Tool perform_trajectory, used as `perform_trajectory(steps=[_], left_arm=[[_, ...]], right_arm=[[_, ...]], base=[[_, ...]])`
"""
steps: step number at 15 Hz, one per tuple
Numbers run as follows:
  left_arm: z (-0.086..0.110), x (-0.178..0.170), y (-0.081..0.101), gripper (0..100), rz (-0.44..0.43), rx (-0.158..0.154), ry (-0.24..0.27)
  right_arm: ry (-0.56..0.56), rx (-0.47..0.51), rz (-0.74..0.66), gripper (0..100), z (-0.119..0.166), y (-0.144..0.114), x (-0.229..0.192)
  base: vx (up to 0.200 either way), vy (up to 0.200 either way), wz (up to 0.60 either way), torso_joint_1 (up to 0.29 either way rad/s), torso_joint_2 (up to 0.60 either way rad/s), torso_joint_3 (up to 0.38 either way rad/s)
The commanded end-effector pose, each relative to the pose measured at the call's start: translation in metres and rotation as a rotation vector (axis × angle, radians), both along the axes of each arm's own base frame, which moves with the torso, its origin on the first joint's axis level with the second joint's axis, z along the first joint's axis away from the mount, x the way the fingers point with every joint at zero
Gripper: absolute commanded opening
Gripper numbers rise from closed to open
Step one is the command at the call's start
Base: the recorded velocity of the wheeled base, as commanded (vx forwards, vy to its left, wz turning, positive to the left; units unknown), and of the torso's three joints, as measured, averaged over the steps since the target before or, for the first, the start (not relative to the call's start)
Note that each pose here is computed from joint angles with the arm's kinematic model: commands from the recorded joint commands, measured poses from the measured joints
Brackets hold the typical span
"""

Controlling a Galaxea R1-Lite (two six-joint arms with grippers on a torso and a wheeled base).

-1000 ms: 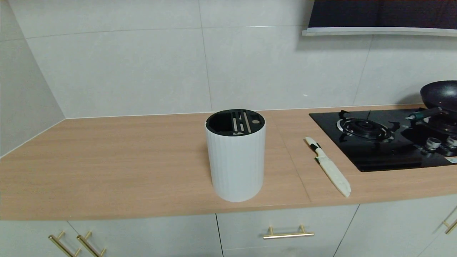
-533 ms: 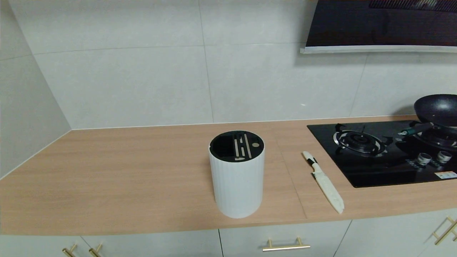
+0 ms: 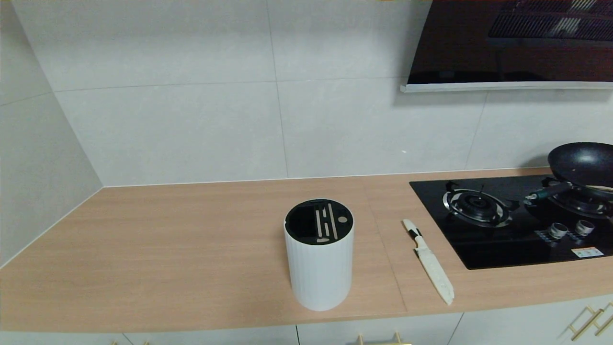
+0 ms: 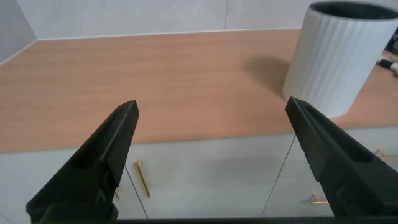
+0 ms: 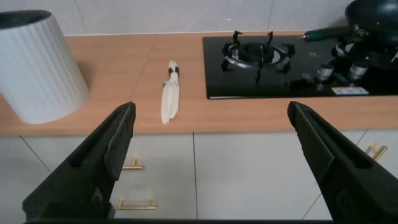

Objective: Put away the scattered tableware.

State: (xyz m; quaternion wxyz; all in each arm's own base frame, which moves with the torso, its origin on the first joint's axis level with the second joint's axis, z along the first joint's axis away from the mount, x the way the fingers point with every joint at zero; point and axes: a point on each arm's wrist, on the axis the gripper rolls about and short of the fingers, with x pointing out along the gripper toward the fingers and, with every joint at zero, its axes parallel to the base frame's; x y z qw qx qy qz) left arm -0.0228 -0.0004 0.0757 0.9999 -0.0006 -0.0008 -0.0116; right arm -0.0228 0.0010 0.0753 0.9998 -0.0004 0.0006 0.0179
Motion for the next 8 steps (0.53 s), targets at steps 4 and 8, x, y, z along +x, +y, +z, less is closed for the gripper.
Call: perform_trajectory(steps=[4,8], left_arm=[[0.0004,0.0,0.0,100,0.0,0.0,0.0],[0.0004,0.0,0.0,100,0.0,0.0,0.0]], right_arm=[[0.0,0.004,-0.002,100,0.0002,0.0,0.0001],[0.003,0.004,0.0,100,-0.0001,0.0,0.0001]], base=[[0.0,0.0,0.0,0.052,-0.11,-0.059],[0.0,0.0,0.0,0.0,0.0,0.0]])
